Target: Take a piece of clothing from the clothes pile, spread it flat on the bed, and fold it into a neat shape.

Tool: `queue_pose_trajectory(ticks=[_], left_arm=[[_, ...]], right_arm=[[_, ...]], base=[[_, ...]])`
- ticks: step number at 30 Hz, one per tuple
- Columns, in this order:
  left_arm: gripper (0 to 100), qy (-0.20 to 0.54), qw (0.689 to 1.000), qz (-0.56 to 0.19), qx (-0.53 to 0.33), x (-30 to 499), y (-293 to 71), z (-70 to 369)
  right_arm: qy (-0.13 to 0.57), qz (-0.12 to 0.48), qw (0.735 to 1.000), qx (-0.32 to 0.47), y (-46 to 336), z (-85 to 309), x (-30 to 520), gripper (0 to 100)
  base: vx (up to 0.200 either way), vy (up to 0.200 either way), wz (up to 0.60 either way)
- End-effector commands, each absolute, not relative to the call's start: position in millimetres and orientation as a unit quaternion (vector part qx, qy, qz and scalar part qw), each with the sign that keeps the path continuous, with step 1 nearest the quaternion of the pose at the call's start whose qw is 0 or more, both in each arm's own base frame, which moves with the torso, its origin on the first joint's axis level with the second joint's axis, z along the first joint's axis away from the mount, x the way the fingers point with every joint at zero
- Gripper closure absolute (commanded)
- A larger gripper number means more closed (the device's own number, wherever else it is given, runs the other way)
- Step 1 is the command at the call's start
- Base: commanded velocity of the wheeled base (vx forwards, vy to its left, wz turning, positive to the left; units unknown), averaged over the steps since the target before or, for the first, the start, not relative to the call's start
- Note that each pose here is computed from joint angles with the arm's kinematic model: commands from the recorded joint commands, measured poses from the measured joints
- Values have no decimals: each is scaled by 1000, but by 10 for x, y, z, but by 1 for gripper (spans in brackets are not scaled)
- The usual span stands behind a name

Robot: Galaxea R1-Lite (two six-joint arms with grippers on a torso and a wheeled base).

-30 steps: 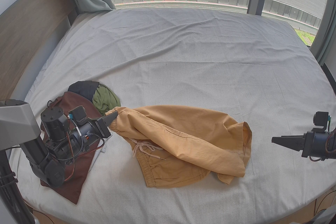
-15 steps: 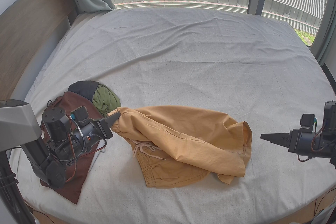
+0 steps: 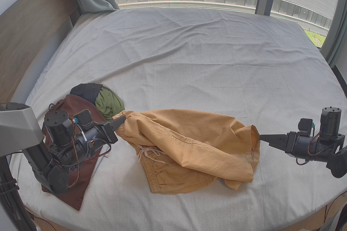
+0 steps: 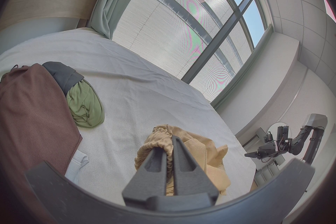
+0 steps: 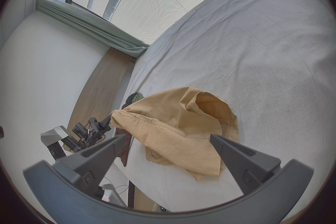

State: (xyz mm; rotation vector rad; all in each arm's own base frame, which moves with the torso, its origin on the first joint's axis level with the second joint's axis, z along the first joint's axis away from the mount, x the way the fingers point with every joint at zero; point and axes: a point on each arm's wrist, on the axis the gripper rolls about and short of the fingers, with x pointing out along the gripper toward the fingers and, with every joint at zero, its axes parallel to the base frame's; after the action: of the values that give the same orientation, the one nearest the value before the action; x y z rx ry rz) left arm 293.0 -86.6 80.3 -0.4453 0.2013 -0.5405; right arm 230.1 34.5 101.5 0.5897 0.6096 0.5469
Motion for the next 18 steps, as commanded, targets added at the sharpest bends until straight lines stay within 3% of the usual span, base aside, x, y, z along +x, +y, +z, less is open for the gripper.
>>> queue_pose_trajectory(ticks=[1,18], left_arm=[[100,95,934,-265,-218,2938,-868,816],[100,94,935,-266,-217,2940,-869,818]], right_arm=[[328,249,862,295,360,765,2381,0],[340,236,855,312,379,411,2591,0]], base=[[0,0,0],[0,0,0]])
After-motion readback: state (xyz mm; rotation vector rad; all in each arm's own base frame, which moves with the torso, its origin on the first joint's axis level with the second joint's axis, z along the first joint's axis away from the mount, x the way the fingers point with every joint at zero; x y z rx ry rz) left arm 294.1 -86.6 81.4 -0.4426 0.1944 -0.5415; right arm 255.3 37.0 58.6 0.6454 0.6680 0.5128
